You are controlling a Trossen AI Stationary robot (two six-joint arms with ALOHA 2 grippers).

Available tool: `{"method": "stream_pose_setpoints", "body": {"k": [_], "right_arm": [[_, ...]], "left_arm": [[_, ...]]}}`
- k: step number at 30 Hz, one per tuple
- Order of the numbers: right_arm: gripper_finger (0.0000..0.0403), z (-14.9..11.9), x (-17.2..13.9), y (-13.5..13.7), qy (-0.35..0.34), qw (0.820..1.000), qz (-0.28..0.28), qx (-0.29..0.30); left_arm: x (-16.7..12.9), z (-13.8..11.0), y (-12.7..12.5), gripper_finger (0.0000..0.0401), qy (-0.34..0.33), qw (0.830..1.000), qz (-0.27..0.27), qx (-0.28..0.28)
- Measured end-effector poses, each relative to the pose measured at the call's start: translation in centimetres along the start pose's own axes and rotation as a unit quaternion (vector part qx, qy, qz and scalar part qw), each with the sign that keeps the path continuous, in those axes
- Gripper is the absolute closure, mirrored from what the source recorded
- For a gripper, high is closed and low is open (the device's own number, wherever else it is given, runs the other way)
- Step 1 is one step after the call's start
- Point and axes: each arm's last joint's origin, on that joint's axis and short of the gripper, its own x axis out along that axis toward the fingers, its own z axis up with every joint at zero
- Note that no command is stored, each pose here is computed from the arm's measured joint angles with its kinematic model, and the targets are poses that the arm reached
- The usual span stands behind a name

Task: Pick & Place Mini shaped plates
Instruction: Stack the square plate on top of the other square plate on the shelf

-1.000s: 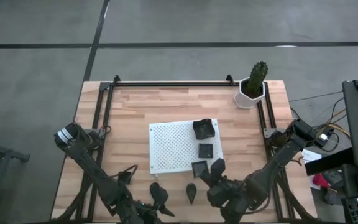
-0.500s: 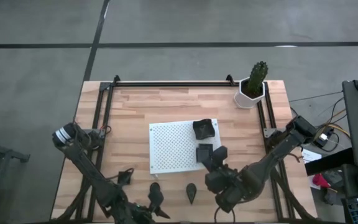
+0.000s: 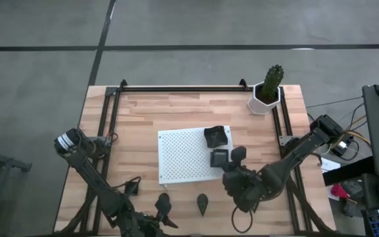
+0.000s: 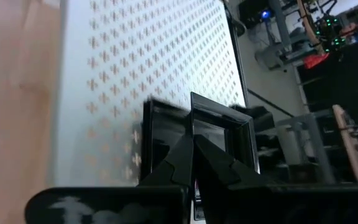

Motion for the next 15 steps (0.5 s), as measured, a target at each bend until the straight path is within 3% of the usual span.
{"method": "stream_pose_setpoints", "body": {"k": [4,15], "right_arm": [[0.0394,-0.1,0.0,0.0,-0.024,1.0,0.01,0.004],[0.0394,-0.3,1.1,-0.2,-0.01,0.999,0.03,0.025]], "left_arm": [[0.0,0.0,0.0,0.022,0.0,1.0,0.0,0.0],[0.0,0.1,0.0,0.022,-0.005,1.0,0.0,-0.003]]}}
